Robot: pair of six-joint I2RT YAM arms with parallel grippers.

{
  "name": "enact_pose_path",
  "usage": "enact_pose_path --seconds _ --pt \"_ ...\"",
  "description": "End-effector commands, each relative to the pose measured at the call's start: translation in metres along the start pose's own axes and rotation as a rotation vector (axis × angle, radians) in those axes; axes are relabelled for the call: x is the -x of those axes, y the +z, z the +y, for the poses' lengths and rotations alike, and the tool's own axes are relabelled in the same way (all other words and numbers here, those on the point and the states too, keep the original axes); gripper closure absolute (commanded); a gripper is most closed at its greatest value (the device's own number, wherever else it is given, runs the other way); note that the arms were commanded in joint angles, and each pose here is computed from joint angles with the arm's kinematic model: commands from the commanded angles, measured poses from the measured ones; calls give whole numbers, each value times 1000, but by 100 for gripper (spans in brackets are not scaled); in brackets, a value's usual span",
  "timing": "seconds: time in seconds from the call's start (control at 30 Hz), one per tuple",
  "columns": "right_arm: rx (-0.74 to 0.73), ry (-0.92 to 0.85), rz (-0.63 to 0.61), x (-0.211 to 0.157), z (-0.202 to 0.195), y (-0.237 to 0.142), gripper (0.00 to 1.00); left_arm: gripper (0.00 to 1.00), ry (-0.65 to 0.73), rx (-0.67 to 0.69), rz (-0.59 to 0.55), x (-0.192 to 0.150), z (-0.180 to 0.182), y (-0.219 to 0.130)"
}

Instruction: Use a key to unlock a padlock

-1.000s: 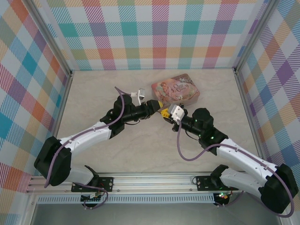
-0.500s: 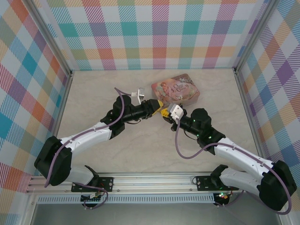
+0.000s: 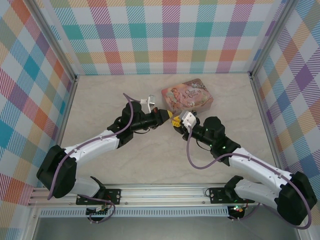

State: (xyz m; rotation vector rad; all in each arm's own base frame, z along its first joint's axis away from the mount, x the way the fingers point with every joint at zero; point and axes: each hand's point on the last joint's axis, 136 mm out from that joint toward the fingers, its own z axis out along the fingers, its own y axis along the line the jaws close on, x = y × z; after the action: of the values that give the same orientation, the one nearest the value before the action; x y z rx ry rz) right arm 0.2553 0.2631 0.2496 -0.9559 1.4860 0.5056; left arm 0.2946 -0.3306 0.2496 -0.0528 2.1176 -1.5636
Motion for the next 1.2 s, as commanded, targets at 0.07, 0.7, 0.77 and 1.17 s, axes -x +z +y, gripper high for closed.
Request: enact_pose_path --seconds 0.07,0.7,0.77,1.17 --pt "-9 145 0 9 -3 -25 55 100 271 75 22 0 -14 -16" --pt "558 755 -47 57 17 -33 28 100 723 -89 238 -15 -92 -38" --pt "586 741 -67 64 15 -28 29 100 726 -101 251 -16 -95 -38" --pt "672 707 -110 73 17 -20 41 100 708 -124 275 -16 -99 -30"
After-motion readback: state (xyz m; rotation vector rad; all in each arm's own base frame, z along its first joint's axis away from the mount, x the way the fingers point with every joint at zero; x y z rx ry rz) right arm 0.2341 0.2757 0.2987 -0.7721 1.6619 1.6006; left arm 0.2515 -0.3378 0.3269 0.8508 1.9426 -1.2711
